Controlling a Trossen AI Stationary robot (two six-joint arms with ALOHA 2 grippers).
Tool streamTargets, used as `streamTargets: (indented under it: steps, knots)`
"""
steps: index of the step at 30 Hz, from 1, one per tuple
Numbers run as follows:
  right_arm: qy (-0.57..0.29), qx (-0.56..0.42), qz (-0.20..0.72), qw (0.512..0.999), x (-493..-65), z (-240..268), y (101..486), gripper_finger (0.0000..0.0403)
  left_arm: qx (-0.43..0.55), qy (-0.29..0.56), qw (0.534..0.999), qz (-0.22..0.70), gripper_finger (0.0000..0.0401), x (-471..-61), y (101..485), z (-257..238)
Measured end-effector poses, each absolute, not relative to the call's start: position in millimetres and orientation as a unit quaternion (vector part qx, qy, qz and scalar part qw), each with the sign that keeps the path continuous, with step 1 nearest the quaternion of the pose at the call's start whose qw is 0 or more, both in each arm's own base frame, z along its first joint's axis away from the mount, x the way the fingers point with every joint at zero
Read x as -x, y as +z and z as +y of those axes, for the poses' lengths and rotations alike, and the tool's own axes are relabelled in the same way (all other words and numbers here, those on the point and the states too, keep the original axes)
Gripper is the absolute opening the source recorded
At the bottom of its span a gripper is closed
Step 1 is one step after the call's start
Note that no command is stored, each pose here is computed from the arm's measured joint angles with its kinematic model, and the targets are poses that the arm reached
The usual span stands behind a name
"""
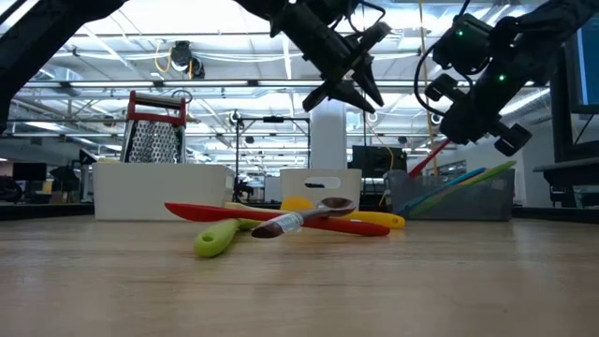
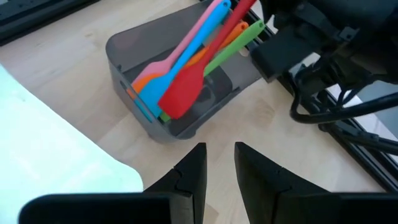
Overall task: Pick & Place Kitchen Items
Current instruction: Put the red spatula into the black bin, then put the yellow spatula into the black bin
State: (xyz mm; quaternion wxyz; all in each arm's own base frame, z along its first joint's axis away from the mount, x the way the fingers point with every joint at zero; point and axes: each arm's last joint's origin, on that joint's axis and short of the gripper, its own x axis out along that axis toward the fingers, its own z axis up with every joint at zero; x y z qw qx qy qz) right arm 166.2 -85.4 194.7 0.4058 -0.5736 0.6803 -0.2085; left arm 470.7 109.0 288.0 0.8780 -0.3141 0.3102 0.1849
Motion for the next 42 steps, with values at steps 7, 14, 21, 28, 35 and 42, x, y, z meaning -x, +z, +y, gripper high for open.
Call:
streamTargets:
  steps: [7,14,21,28,35,42]
  knots:
    - [-0.214,0.571,0.668,0.426,-169,-86,194,0.0015,0.311,0.181,0.879,0.312,0.0086,-471,288,106]
    - [-0.223,0.566,0.666,0.432,-169,-86,194,0.0066,0.309,0.181,0.88,0.312,0.0086,-471,288,106]
    - [-0.276,0.549,0.683,0.395,-166,-86,198,0.0112,0.308,0.18,0.88,0.313,0.0086,-471,288,105]
    - [-0.317,0.539,0.665,0.409,-158,-84,211,0.0122,0.318,0.185,0.871,0.325,0.0086,-470,286,101]
    - [-0.351,0.528,0.643,0.429,-149,-81,223,0.0111,0.31,0.2,0.862,0.348,0.0086,-469,282,89]
    - [-0.377,0.518,0.624,0.447,-142,-78,231,0.011,0.276,0.2,0.861,0.378,0.0086,-467,278,76]
